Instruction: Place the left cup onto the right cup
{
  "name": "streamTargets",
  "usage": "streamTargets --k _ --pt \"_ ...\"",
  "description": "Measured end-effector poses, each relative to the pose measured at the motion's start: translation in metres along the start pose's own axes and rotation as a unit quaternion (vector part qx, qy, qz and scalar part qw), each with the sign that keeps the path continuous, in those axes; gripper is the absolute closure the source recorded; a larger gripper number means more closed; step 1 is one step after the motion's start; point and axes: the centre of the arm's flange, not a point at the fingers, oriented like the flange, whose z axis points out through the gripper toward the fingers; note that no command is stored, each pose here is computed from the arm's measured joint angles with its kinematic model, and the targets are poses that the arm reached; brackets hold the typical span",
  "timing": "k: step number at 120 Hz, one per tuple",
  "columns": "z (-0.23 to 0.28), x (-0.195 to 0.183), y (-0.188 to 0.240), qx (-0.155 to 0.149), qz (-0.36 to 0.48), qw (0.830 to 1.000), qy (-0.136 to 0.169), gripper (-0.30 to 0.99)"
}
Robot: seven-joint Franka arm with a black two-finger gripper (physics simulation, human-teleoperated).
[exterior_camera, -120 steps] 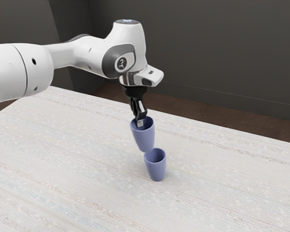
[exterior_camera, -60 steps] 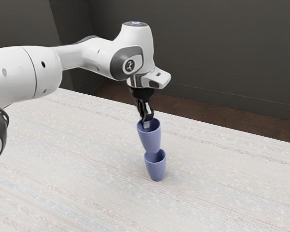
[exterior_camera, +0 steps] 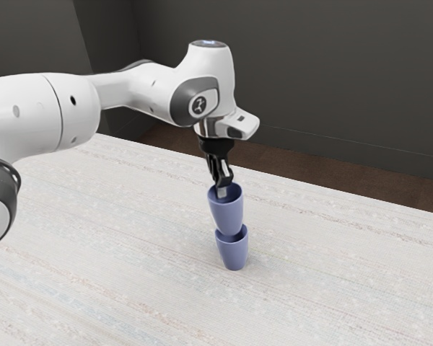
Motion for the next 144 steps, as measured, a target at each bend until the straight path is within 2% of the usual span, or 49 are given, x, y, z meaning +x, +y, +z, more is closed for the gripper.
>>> streamTargets --k 144 --pt "0.0068 0.0024 -0.0002 -0.003 -0.002 1.000 0.002 0.79"
